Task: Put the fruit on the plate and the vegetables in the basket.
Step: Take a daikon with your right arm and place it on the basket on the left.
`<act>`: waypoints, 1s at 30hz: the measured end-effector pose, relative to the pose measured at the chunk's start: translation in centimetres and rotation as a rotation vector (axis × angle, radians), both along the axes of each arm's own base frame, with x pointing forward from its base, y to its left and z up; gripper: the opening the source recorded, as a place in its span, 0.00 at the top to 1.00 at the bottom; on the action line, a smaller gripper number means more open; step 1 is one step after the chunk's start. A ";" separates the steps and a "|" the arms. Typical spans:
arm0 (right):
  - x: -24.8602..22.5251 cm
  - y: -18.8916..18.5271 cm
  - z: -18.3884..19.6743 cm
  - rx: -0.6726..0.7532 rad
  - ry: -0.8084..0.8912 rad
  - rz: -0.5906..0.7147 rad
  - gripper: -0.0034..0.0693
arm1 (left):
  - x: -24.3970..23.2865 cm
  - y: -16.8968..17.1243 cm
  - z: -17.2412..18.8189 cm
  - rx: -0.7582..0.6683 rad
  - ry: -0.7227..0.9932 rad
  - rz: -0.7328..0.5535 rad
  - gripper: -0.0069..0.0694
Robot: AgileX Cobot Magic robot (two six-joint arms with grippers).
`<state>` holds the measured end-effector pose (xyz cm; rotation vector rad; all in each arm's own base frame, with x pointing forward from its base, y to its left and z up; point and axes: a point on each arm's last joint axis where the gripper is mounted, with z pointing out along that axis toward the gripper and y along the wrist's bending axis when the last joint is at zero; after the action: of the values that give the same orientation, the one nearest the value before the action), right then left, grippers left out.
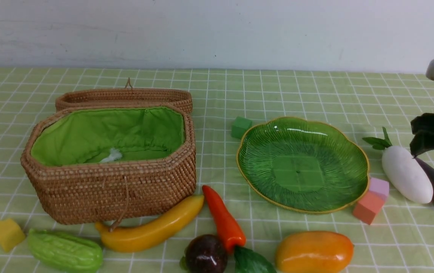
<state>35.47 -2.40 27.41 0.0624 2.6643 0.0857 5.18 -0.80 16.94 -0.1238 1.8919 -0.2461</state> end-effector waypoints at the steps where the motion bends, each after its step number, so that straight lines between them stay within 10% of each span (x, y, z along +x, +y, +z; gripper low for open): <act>1: 0.5 -0.1 -0.4 -0.008 0.014 0.004 0.08 | 0.0 0.0 0.0 0.000 0.000 0.000 0.60; 30: 5.3 -0.7 -10.4 -0.037 0.146 0.045 0.26 | 0.0 0.0 0.0 0.000 0.000 0.000 0.60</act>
<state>40.78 -3.14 17.04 -0.0029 2.8128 0.0480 5.18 -0.80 16.94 -0.1238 1.8919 -0.2461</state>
